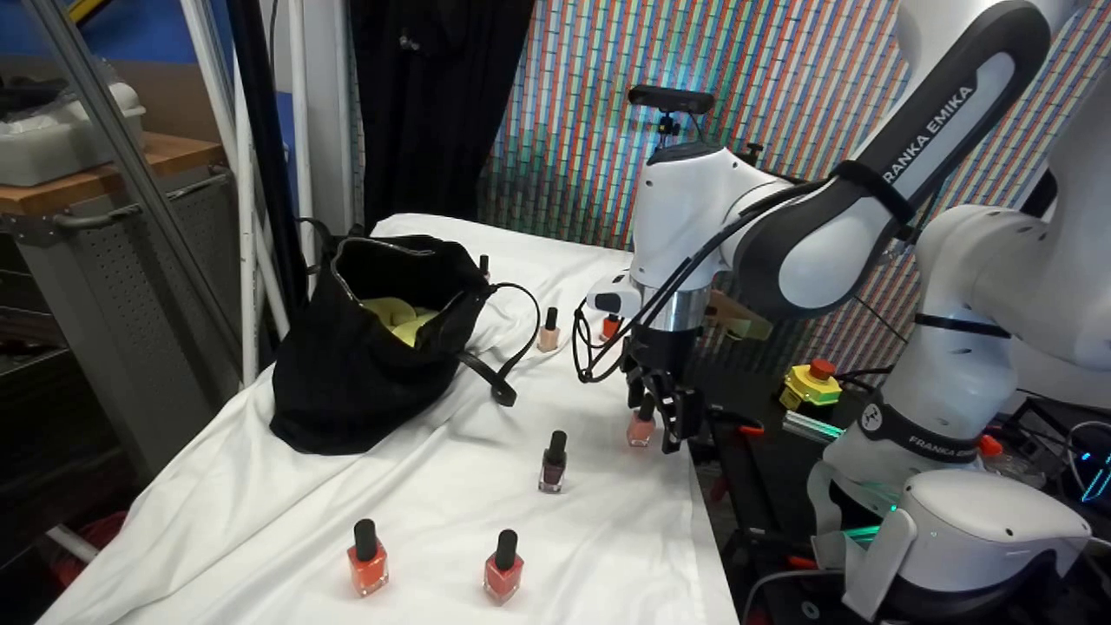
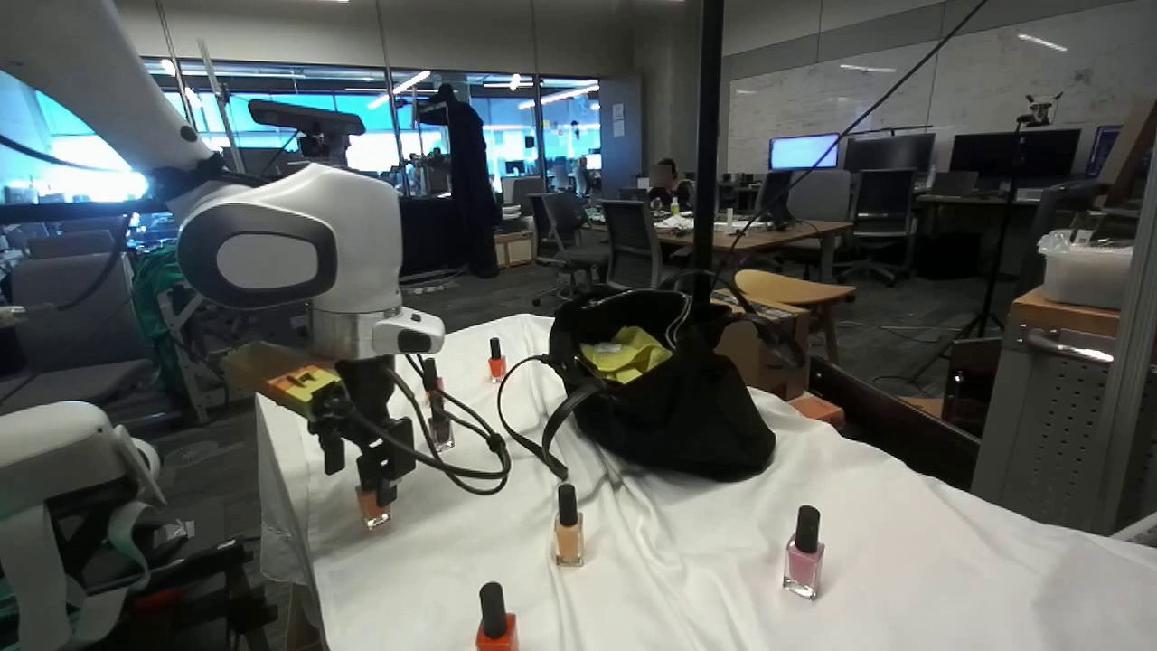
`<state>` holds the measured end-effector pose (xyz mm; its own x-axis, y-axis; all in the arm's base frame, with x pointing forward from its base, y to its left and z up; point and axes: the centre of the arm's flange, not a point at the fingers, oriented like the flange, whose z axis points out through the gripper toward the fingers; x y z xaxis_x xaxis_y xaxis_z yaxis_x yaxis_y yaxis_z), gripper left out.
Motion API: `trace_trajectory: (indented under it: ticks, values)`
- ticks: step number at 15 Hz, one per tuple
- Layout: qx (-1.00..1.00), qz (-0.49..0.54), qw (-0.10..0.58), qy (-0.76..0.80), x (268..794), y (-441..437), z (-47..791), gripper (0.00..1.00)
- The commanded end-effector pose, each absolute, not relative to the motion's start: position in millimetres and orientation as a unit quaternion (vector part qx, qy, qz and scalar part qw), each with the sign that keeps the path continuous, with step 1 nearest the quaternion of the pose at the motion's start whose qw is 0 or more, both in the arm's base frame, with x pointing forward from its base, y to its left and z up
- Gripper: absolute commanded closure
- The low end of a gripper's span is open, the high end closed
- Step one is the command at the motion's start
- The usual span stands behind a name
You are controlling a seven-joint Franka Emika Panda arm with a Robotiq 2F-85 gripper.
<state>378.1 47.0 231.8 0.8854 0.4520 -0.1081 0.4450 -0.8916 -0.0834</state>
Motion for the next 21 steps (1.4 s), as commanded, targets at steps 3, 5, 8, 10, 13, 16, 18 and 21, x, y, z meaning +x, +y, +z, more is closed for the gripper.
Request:
trace_trajectory:
  ticks: [3,5,8,10,13,16,18,21]
  values:
    - [-0.971,0.043,0.001,-0.237,377,46,217,0.0]
    - [-0.97,0.041,-0.007,-0.24,378,44,215,0.0]
    - [-0.97,0.041,-0.016,-0.241,379,40,211,0.0]
    - [-0.969,0.042,-0.019,-0.241,379,37,208,0.0]
    - [-0.97,0.035,-0.012,-0.241,381,34,208,0.0]
    - [-0.97,0.031,-0.007,-0.243,381,35,209,0.0]
    - [-0.969,0.036,-0.005,-0.244,381,36,209,0.18]
    - [-0.968,0.042,-0.01,-0.246,380,38,207,0.4]
